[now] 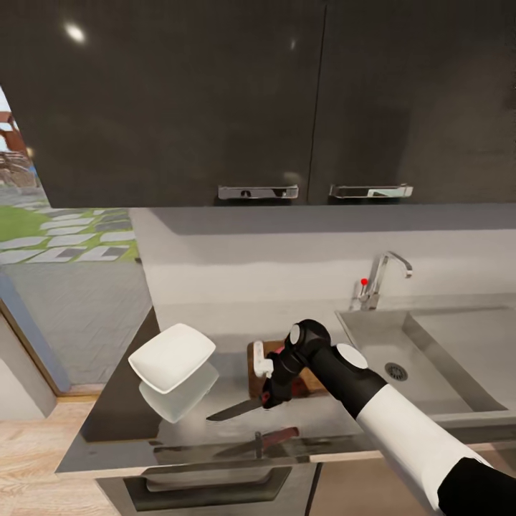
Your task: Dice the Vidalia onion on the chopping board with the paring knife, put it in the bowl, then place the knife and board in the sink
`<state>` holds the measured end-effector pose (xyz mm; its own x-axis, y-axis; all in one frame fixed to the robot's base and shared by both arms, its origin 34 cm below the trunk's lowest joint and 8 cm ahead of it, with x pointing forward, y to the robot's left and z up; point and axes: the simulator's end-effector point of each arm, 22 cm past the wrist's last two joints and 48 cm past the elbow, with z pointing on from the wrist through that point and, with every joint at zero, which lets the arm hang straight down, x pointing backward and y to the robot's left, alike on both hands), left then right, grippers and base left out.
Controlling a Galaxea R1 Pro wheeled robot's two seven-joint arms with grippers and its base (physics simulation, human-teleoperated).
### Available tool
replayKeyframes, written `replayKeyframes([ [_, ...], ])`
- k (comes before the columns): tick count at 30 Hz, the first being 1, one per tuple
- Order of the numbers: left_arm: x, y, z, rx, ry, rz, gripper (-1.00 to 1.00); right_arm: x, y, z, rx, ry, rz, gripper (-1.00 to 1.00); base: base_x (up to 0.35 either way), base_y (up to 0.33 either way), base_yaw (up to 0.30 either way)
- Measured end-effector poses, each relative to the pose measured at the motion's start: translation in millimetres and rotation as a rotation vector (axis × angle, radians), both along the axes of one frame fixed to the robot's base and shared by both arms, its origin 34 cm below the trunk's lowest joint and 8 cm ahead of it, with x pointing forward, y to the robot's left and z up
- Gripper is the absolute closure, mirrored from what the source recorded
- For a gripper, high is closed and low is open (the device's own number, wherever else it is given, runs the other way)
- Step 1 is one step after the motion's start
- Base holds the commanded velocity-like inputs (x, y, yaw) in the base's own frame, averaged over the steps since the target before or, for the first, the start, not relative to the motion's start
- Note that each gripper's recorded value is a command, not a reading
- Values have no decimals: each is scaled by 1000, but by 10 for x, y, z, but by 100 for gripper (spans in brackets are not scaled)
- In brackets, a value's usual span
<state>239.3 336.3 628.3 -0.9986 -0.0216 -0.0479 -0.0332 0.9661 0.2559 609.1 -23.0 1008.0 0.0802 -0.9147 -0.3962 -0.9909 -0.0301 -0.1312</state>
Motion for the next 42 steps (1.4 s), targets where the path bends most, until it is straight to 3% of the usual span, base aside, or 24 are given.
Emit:
replayKeyframes([
  [10,59,0,21,0,-17,0,-100,158,-87,182,-39,-90,-41,100,0,0,0],
  [25,145,-1,52,0,-40,1,-100,454,-35,932,71,-284,-99,100,0,0,0],
  [32,161,0,58,0,-44,1,-100,709,-215,1312,165,-352,-205,100,0,0,0],
  [36,160,-5,57,-1,-44,1,-100,855,-323,1417,184,-400,-256,100,0,0,0],
  [37,163,-8,57,-1,-44,0,-100,916,-353,1456,187,-428,-273,100,0,-11,0],
  [39,161,-11,57,-2,-44,0,-100,1158,-469,1622,192,-549,-344,100,0,-141,0],
  [42,161,-12,57,-2,-44,0,-100,1238,-509,1689,195,-592,-369,100,0,-241,0],
])
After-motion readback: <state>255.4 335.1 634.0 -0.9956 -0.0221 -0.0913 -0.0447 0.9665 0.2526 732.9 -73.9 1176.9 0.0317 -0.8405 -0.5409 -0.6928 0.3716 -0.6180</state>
